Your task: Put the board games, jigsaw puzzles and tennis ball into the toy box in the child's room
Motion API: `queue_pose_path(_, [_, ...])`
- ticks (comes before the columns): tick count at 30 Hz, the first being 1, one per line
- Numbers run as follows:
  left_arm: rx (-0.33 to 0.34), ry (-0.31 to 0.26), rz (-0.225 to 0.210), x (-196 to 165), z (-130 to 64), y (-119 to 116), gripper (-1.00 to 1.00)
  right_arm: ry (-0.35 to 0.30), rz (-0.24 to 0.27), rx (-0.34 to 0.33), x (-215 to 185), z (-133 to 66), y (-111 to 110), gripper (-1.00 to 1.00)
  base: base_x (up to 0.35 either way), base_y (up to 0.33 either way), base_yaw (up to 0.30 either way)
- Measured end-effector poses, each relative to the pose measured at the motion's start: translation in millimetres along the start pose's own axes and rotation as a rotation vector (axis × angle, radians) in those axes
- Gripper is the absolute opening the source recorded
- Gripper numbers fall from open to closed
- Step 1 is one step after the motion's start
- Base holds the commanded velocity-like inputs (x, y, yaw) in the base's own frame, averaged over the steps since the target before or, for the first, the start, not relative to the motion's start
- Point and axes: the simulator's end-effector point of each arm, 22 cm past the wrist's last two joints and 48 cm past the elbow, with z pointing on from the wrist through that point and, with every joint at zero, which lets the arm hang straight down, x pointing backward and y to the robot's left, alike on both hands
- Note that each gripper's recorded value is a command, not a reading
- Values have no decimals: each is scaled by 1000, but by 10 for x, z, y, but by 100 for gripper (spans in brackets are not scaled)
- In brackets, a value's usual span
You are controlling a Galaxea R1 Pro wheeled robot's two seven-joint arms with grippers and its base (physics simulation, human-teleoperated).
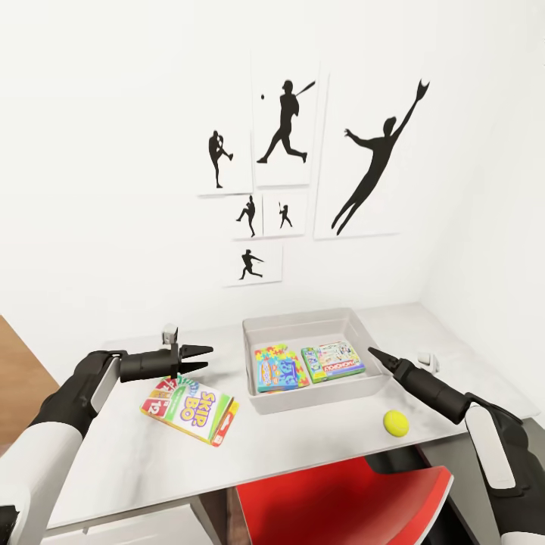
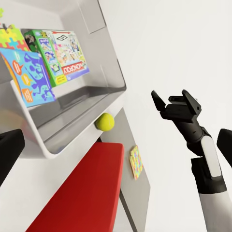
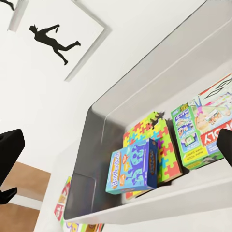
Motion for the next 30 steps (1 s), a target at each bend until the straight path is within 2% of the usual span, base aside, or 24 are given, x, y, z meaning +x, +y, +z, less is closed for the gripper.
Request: queue_pose_path(30, [10,-15,43,-69,-71,-246,100,-31,-28,-29,-148,-75,211,100,-11,5,60])
